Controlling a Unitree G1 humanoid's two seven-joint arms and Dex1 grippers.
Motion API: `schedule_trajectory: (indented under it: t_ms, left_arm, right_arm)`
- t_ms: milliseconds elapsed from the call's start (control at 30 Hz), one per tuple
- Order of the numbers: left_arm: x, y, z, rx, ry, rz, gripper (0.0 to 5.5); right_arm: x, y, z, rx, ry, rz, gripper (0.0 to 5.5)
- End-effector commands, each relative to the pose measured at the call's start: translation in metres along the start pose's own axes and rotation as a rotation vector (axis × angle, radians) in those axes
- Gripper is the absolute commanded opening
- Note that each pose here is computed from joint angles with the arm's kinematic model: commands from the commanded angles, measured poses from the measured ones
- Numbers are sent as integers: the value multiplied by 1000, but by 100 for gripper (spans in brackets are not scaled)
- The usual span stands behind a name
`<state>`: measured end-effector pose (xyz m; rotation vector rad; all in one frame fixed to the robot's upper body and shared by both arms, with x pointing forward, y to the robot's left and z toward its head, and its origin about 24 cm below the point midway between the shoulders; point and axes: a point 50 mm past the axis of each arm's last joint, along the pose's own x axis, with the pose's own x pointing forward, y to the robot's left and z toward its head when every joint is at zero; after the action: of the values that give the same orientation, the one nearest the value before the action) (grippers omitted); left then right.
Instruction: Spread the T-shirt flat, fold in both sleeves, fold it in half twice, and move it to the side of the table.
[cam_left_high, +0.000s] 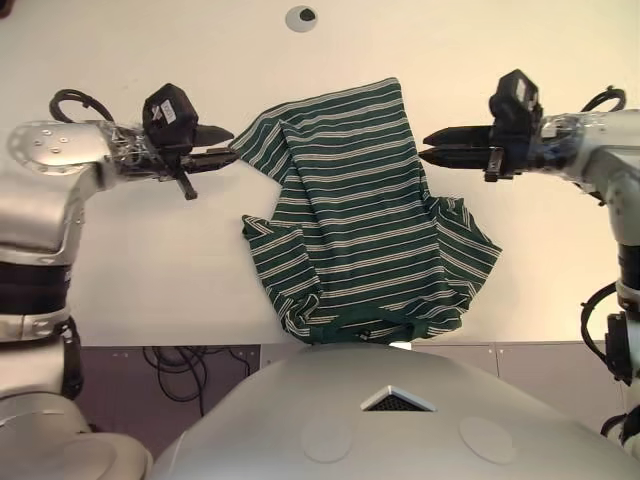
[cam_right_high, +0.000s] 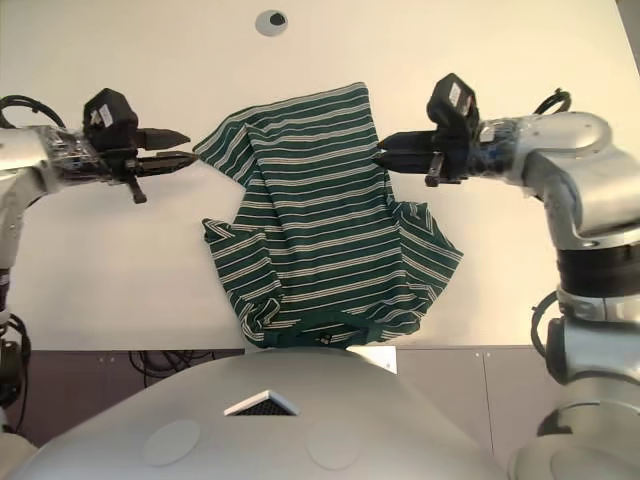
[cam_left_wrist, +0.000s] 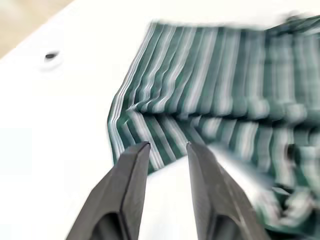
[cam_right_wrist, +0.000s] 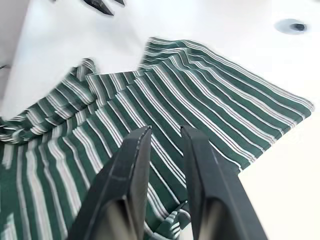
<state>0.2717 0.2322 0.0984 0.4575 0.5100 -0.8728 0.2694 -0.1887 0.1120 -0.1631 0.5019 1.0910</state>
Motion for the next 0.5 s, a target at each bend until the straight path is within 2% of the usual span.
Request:
schedule_trajectory:
  t_ms: [33,200,300,400,500]
  left_arm:
    - [31,6,-27,-33,53,128,131]
    - [49,7,-50,-82,85,210,131]
    - [54,7,-60,-1,150,219,131]
    - [58,22,-63,154,245,268,131]
    - [65,54,-49,287,314,453,131]
  right_arm:
    - [21,-3,-8,21,-17,-110,105]
    - [31,5,-12,48,-42,-139,105]
    - [33,8,-11,41,-46,-141,105]
    - [36,9,-11,21,-41,-162,105]
    - [42,7,-25,-70,31,-232,105]
